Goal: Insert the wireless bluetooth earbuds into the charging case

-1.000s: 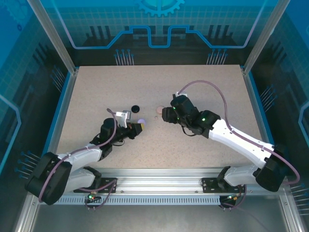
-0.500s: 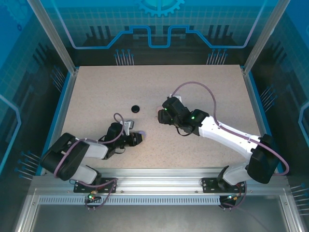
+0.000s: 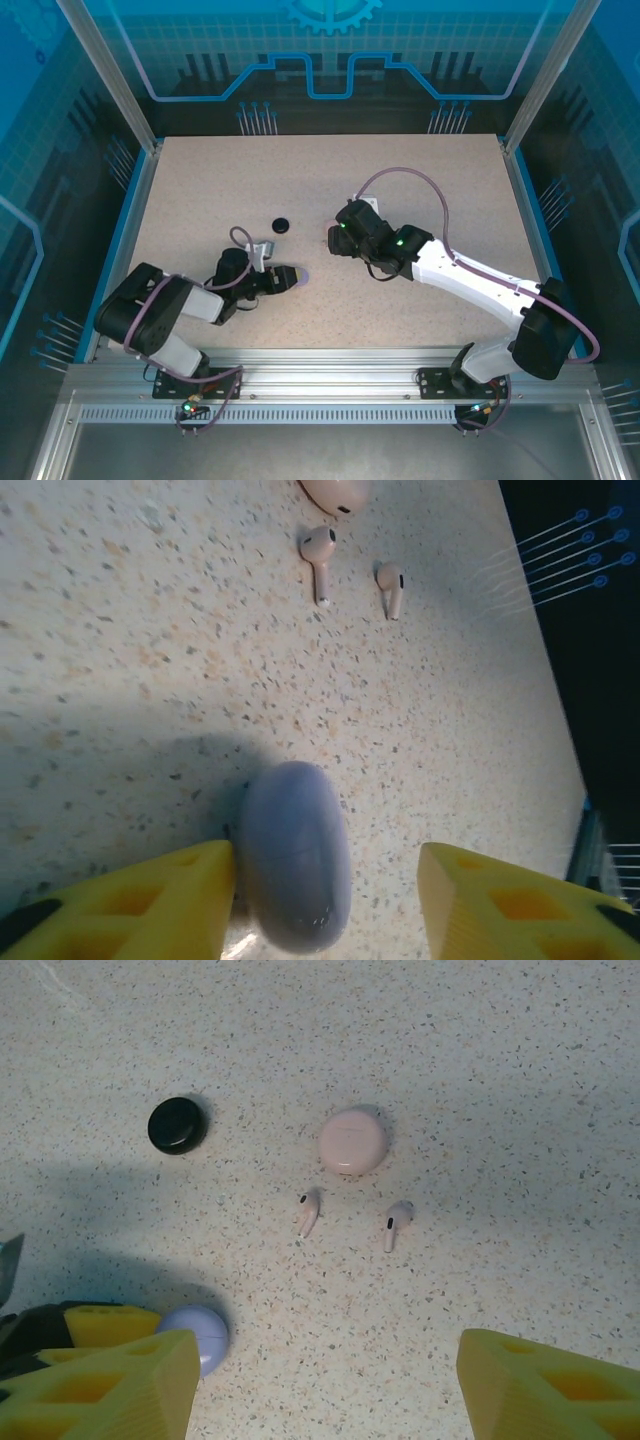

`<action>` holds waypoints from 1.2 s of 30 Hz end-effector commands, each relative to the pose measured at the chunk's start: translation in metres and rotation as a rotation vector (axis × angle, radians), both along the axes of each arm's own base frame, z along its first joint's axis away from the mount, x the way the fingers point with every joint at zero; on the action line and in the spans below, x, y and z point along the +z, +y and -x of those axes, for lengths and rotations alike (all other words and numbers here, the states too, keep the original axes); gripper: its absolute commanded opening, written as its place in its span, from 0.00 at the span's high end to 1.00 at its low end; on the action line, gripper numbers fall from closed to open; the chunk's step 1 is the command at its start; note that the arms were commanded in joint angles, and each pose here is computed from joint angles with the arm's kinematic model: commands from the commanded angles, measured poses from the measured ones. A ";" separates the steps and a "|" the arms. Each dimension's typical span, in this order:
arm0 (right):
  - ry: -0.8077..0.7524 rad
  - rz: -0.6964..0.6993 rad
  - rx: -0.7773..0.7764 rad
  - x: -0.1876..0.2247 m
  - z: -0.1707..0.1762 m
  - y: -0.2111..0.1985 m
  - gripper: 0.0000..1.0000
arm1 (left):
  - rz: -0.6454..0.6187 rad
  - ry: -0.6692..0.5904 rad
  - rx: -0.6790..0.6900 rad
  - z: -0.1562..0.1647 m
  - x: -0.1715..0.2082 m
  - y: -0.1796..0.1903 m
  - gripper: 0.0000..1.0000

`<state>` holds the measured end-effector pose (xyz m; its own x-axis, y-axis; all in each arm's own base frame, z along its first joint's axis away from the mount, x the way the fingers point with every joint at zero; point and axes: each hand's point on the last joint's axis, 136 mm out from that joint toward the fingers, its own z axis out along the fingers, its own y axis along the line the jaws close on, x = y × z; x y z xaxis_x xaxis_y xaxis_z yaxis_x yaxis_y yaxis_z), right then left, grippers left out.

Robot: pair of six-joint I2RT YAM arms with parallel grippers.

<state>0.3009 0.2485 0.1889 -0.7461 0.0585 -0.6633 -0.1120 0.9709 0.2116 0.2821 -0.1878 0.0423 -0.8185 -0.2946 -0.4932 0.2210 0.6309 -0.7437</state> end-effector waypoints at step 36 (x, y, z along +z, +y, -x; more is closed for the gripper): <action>0.258 0.167 -0.064 -0.073 -0.099 0.027 0.19 | -0.203 -0.635 0.388 -0.070 0.265 0.072 0.01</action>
<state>0.3970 0.2771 0.1229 -0.8647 0.0241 -0.5017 -0.0148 0.9972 0.0734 0.3463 -0.1277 0.2751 -0.3358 -0.3478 -0.8754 0.3061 0.8386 -0.4506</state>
